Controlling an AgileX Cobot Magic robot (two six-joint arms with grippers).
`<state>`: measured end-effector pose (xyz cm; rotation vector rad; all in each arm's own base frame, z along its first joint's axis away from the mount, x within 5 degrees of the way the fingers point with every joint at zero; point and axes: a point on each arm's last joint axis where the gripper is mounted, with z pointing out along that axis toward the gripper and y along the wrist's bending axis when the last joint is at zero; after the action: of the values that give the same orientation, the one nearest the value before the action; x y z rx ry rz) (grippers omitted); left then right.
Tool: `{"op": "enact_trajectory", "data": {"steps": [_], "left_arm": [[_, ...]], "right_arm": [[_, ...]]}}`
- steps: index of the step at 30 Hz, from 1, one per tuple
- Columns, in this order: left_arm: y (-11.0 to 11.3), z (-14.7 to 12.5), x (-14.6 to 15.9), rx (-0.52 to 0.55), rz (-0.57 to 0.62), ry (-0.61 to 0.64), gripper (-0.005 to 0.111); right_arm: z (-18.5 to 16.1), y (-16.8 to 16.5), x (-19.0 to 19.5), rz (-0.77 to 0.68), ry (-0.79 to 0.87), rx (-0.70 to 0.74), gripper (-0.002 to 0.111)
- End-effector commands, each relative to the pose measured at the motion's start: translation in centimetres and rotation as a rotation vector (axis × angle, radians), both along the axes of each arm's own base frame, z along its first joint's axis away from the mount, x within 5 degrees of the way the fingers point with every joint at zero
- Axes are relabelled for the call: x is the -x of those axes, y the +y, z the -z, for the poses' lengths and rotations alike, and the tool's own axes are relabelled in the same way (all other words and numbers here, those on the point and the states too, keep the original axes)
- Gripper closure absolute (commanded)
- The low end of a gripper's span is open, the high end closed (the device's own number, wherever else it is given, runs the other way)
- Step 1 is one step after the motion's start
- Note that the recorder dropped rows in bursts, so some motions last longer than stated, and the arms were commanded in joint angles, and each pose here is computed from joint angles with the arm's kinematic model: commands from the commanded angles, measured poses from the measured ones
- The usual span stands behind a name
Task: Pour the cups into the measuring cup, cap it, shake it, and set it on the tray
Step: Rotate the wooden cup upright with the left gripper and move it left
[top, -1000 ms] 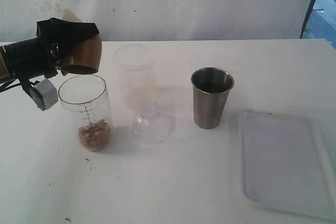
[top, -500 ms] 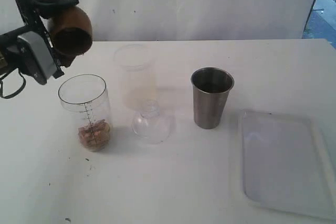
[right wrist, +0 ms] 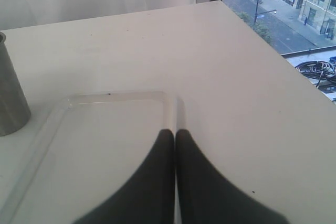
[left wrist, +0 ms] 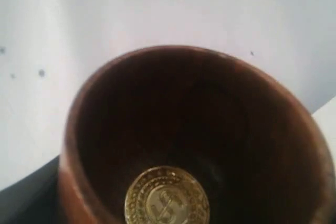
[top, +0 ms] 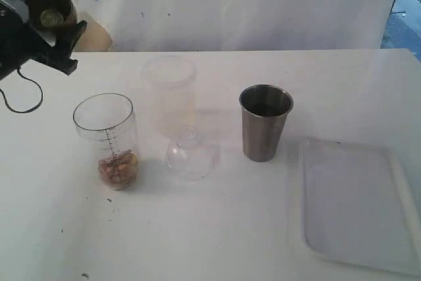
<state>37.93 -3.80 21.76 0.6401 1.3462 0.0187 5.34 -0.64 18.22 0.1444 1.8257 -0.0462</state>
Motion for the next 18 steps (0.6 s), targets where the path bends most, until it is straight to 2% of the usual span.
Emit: {"op": "enact_trajectory", "data": {"steps": [1, 3, 6, 9, 10, 13, 15, 18], "left_arm": [[1.4, 1.1, -0.6, 0.26, -0.153, 0.159, 0.107], [1.9, 2.2, -0.9, 0.317, -0.209, 0.207, 0.107], [1.9, 4.0, -1.2, 0.294, -0.216, 0.248, 0.107], [0.5, 4.7, -1.0, 0.115, -0.057, 0.175, 0.107], [-0.3, 4.6, -0.7, -0.006, 0.026, 0.109, 0.107], [-1.5, 3.5, 0.2, -0.211, 0.167, -0.107, 0.107], [-1.8, 3.1, 0.7, -0.272, 0.197, -0.212, 0.107], [-1.9, 3.2, 0.9, -0.364, 0.192, -0.262, 0.107]], "right_arm": [[0.0, 0.0, 0.0, 0.006, -0.008, 0.006, 0.108], [0.0, 0.0, 0.0, 0.006, -0.008, 0.006, 0.108], [0.0, 0.0, 0.0, 0.006, -0.008, 0.006, 0.108], [0.0, 0.0, 0.0, 0.006, -0.008, 0.006, 0.108], [0.0, 0.0, 0.0, 0.006, -0.008, 0.006, 0.108], [0.0, 0.0, 0.0, 0.006, -0.008, 0.006, 0.108], [0.0, 0.0, 0.0, 0.006, -0.008, 0.006, 0.108], [0.0, 0.0, 0.0, 0.006, -0.008, 0.006, 0.108]]}}
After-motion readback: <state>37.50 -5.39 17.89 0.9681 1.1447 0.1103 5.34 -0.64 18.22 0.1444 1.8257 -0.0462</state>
